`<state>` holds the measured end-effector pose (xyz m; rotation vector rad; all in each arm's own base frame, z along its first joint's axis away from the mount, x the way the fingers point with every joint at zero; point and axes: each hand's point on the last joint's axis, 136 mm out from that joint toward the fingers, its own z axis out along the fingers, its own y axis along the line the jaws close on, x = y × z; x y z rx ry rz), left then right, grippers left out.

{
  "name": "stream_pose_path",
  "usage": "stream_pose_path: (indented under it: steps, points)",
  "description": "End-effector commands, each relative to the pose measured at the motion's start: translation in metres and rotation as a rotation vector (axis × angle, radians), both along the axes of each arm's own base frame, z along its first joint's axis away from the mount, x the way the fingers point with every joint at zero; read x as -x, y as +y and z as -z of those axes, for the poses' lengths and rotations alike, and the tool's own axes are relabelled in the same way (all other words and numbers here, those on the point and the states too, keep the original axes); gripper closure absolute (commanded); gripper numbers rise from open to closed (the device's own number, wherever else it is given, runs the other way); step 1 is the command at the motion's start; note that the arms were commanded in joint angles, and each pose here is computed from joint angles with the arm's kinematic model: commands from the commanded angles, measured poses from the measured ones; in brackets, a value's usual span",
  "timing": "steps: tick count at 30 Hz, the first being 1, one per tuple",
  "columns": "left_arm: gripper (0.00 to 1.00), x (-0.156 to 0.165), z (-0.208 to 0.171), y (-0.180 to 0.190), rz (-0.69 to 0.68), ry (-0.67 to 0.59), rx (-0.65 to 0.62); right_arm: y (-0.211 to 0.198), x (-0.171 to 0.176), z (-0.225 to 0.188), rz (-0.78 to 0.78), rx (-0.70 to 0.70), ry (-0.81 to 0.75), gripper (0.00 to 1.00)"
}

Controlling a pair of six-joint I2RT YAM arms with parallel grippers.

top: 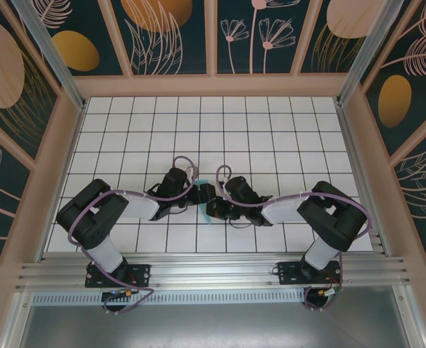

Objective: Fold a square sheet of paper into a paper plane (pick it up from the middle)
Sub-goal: Perform the fifth fold on the wing at the bottom-center of the table.

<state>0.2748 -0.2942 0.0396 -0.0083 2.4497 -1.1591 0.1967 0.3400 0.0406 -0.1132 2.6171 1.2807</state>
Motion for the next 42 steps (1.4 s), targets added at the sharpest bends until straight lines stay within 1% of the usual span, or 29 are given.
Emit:
stream_pose_path:
  steps: [1,8,13,18,22,24,27,32,37,39,42]
  points:
    - [0.34,0.027,0.054,0.025,-0.008,0.162,-0.152,0.005,0.008,0.007,-0.027,-0.022,0.023,0.92]
    - [0.34,0.027,0.054,0.026,-0.016,0.165,-0.157,0.0,0.014,0.027,-0.021,0.008,0.066,0.92]
    - [0.34,0.028,0.056,0.028,-0.018,0.17,-0.162,0.004,0.024,0.032,-0.052,0.022,0.093,0.92]
    - [0.34,0.027,0.056,0.029,-0.026,0.171,-0.167,-0.01,0.026,0.056,0.008,0.125,0.141,0.92]
    - [0.34,0.026,0.056,0.03,-0.031,0.168,-0.172,-0.02,0.025,0.06,0.048,0.148,0.144,0.91]
    - [0.34,0.027,0.056,0.03,-0.027,0.167,-0.175,-0.021,0.024,0.056,0.056,0.154,0.134,0.9]
    - [0.34,0.027,0.056,0.031,-0.026,0.168,-0.177,-0.017,0.022,0.045,0.05,0.13,0.121,0.86]
    - [0.34,0.028,0.056,0.03,-0.024,0.17,-0.168,-0.01,0.02,0.024,0.048,0.084,0.096,0.84]
    - [0.34,0.028,0.054,0.029,-0.028,0.17,-0.161,-0.011,0.012,-0.007,0.107,0.014,0.04,0.82]
    - [0.34,0.028,0.055,0.029,-0.023,0.171,-0.165,-0.01,0.01,-0.015,0.12,-0.018,0.029,0.83]
    - [0.35,0.029,0.056,0.029,-0.02,0.171,-0.166,-0.002,0.011,-0.023,0.113,-0.081,0.04,0.88]
